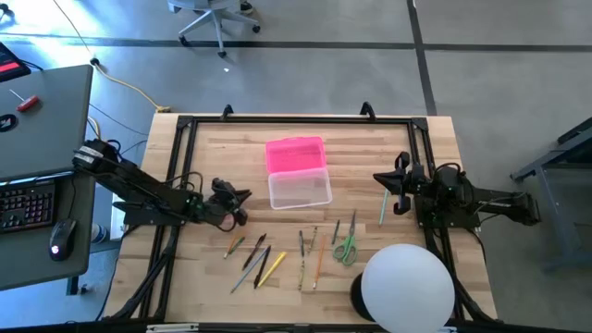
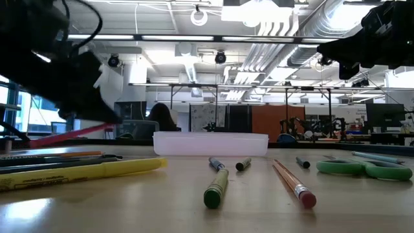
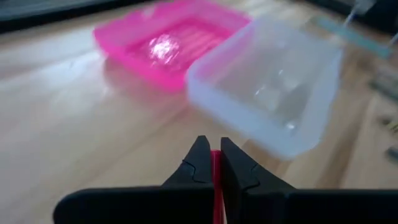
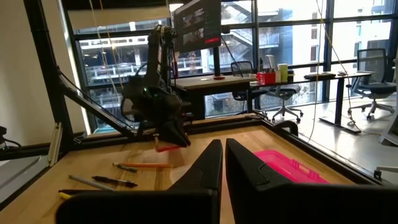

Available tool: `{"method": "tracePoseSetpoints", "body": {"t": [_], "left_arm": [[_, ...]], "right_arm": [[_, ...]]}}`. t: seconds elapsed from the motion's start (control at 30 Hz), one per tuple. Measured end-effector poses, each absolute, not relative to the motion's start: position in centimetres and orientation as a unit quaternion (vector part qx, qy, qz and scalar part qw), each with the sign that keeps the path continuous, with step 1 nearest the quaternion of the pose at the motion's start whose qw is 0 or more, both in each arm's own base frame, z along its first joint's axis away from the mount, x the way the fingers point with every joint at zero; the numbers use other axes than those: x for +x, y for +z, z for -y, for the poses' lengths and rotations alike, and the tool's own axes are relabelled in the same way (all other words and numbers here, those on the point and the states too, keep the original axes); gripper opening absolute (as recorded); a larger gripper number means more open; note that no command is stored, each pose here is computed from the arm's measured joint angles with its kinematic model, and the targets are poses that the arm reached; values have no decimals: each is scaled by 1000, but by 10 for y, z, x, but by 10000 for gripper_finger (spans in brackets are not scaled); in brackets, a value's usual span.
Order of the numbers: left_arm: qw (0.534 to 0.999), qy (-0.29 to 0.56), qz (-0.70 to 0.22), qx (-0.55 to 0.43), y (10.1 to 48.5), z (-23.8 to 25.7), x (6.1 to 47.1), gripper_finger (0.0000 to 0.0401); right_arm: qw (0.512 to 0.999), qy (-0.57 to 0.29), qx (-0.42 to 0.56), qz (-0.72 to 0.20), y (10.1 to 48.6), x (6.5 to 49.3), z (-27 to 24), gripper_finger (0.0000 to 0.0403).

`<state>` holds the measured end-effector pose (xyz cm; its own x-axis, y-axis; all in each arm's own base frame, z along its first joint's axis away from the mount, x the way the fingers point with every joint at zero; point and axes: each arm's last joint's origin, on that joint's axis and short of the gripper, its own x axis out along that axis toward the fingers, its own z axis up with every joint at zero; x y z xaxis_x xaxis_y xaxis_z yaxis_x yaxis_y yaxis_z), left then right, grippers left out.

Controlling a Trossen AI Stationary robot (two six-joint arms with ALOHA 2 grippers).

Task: Pick & place school supplies into a supply box
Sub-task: Put the pink pen into the pink supply box, then put the light blue pencil into the pink supply box

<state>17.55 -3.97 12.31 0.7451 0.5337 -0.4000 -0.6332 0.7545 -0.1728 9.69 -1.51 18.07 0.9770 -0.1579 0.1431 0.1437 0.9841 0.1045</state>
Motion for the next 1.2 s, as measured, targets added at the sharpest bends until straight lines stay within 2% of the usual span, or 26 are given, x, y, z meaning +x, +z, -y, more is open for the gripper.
{"method": "tracePoseSetpoints", "body": {"t": [0.13, 0.33, 0.5, 0.67, 0.77, 0.9, 1.07, 1.2], "left_arm": [[937, 295, -126, -141, 159, 38, 209, 32], [952, 255, -146, -82, 196, 5, 282, 29], [958, 197, -201, -52, 187, -30, 348, 23], [941, 176, -284, -47, 169, -50, 397, 13], [926, 178, -330, -45, 171, -54, 414, 22], [914, 190, -356, -29, 196, -55, 424, 25], [914, 182, -362, -11, 247, -54, 424, 12], [915, 184, -358, -12, 294, -52, 408, 22]], "right_arm": [[993, -76, 46, 80, 182, 97, 15, 0], [992, -78, 46, 92, 184, 96, 15, 0], [991, -78, 50, 93, 184, 96, 15, 0], [991, -77, 59, 94, 184, 96, 15, 0], [991, -77, 59, 94, 184, 96, 15, 0], [991, -73, 59, 94, 184, 96, 15, 0], [991, -70, 56, 96, 185, 96, 15, 0], [991, -44, 75, 98, 185, 96, 13, 0]]}}
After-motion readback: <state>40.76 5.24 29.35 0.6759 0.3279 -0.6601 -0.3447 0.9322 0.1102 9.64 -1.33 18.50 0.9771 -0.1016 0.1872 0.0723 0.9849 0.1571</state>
